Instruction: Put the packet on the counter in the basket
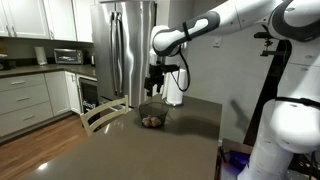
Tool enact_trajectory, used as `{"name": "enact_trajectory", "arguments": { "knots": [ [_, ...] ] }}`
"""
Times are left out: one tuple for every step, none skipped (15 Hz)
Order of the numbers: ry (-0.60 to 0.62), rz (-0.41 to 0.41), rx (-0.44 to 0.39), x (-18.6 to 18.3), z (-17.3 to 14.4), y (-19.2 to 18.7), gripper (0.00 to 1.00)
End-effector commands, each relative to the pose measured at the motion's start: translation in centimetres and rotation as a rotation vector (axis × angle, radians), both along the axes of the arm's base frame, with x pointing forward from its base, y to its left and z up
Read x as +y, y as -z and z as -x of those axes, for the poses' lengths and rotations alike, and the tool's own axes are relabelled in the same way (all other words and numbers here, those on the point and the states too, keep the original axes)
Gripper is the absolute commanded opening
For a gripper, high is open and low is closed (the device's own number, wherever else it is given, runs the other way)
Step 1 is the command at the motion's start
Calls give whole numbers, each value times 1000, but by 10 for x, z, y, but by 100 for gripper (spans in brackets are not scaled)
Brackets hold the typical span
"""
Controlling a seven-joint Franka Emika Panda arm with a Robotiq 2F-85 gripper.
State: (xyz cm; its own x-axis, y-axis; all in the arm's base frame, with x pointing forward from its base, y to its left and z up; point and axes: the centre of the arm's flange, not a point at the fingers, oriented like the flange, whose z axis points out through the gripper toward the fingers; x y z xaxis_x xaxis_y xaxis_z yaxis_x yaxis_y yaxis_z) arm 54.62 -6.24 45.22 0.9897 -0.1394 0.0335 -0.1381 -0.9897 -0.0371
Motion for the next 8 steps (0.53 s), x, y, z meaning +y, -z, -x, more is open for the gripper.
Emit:
{"name": "enact_trajectory", "arguments": {
  "knots": [
    [25, -42, -21, -1, 26, -3, 100],
    [28, -48, -23, -1, 30, -2, 100],
    [11, -21, -2, 1, 11, -2, 100],
    [15, -28, -2, 1, 15, -2, 100],
    [16, -30, -2, 1, 18, -2, 100],
    [17, -31, -2, 1, 19, -2, 100],
    [17, -32, -2, 1, 20, -2, 100],
    [17, -32, -2, 1, 20, -2, 100]
  ]
}}
